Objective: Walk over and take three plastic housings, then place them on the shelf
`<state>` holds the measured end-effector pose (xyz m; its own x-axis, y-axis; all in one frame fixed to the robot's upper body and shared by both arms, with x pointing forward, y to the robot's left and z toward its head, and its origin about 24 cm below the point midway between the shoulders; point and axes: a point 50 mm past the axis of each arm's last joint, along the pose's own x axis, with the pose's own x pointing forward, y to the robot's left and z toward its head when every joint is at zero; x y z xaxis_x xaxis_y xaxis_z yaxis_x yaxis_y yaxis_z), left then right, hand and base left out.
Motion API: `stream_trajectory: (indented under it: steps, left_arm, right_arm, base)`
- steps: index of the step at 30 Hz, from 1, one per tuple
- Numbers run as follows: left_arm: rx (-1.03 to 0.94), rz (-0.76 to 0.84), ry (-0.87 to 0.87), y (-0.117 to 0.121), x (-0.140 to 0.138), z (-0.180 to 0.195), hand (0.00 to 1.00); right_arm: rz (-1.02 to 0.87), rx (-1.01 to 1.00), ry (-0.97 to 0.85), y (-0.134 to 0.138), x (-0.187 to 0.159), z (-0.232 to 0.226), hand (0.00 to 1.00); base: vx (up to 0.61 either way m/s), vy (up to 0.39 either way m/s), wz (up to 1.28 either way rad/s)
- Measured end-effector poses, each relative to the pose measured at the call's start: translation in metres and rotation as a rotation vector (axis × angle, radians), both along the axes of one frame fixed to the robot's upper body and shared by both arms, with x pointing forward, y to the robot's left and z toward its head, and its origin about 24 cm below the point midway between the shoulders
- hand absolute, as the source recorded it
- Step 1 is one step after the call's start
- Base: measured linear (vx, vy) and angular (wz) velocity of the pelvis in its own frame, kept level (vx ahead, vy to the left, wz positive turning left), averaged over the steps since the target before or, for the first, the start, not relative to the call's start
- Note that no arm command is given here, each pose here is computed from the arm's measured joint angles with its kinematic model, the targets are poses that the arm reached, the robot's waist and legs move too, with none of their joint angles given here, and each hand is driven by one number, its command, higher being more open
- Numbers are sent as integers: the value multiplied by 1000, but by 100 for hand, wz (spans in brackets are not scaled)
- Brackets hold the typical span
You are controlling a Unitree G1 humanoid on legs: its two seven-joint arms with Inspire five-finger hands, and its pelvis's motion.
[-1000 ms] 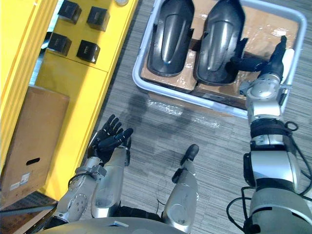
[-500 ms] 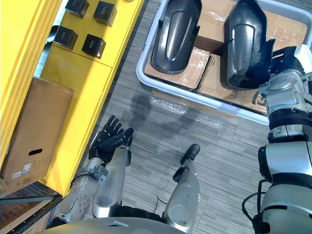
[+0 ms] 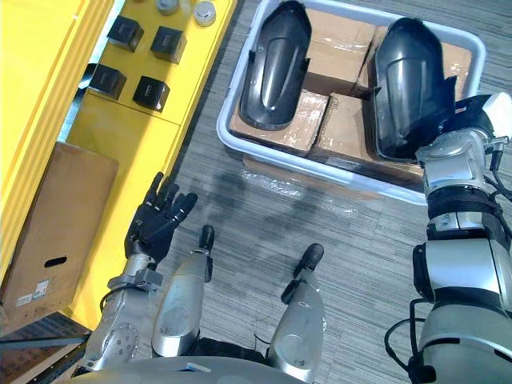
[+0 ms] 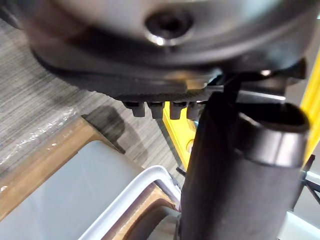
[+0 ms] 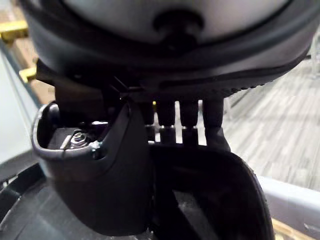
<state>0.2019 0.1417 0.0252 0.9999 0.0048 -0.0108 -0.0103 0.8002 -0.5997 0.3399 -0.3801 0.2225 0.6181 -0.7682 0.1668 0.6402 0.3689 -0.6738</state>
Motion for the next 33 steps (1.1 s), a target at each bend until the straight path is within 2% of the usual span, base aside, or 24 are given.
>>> stream_trajectory:
  steps: [8, 9, 15, 22, 28, 33]
  left_arm:
    - [25, -7, -98, 3, -7, 20, 100]
    - [49, -12, -138, 4, -6, 28, 100]
    - [114, -91, -193, -1, 1, 41, 100]
    - [-38, -262, -192, -29, 26, 55, 100]
    - [-80, -391, -190, -56, 38, 58, 100]
    - [-83, -395, -200, -60, 46, 62, 100]
  right_arm:
    - [184, -235, -301, 40, -9, 25, 0]
    - [221, -259, -348, 52, -8, 25, 0]
    - [369, -264, -366, 92, -10, -18, 0]
    - [523, -253, -444, 139, -22, -56, 0]
    - [635, -214, -608, 170, -36, -49, 0]
    - [740, -203, -645, 196, -41, -48, 0]
  base:
    - [64, -18, -9]
    - [42, -12, -5]
    - [78, -10, 2]
    - [49, 2, 0]
    - [-8, 2, -6]
    - [-46, -2, -11]
